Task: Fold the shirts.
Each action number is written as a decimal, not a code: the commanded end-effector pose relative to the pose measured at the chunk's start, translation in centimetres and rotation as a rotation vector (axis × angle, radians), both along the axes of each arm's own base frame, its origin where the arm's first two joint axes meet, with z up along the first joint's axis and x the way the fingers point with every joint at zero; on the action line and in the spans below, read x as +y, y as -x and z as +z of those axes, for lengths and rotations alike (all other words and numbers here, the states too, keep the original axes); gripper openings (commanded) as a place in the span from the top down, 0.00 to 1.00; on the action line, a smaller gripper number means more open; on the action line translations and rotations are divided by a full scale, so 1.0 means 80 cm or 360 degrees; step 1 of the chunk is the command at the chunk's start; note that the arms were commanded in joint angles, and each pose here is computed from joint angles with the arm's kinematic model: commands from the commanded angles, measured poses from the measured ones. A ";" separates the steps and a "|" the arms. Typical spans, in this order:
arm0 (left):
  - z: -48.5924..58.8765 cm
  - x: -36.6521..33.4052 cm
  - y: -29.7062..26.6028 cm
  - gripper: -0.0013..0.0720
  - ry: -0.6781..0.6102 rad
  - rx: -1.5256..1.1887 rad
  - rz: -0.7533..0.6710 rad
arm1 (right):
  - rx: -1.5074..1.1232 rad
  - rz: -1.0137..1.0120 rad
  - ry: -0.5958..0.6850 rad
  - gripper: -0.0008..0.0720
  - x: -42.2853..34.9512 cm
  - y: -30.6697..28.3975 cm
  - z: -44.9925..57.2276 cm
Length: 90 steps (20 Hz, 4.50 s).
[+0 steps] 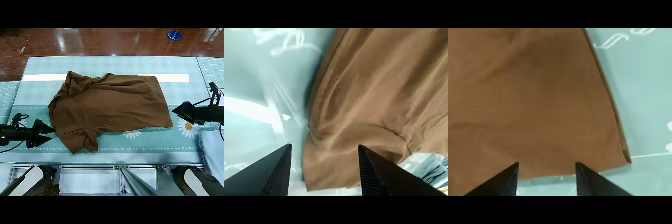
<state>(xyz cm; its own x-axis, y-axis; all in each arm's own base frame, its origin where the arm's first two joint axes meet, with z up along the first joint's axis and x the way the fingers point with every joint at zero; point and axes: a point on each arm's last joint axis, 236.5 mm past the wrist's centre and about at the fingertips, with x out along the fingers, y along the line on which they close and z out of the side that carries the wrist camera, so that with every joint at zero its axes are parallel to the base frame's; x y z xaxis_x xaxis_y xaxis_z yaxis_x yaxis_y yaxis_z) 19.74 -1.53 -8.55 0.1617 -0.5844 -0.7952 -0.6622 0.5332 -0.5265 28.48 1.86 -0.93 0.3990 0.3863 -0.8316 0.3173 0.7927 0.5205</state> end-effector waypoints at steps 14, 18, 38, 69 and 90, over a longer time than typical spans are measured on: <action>-0.022 -0.062 -0.050 0.96 0.0056 -0.0194 -0.0118 | 0.0156 -0.0629 -0.0096 0.42 -0.120 0.062 -0.033; 0.005 -0.062 -0.082 0.96 0.0103 -0.0315 -0.0080 | 0.0200 -0.0674 -0.0424 0.43 -0.060 0.070 -0.065; 0.057 -0.054 -0.138 0.96 0.0091 -0.0617 -0.0136 | 0.0170 -0.0016 -0.0500 0.95 0.066 -0.074 -0.085; 0.683 0.030 0.073 0.96 -0.1703 -0.2095 -0.0381 | -0.1423 0.0138 0.0958 0.95 0.017 0.148 0.557; 0.129 0.005 -0.403 0.96 -0.1190 -0.0782 -0.0484 | -0.0463 0.0200 0.0117 0.95 -0.022 -0.294 0.070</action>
<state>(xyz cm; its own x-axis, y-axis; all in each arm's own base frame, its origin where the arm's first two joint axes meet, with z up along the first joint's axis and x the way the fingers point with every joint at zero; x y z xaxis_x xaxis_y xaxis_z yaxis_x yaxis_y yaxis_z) 49.23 -0.73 5.94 0.5657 0.0435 -0.8234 -0.1763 0.9819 -0.0693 47.52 0.13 8.69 0.5865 0.3702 -0.7204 0.0331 0.8777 0.4780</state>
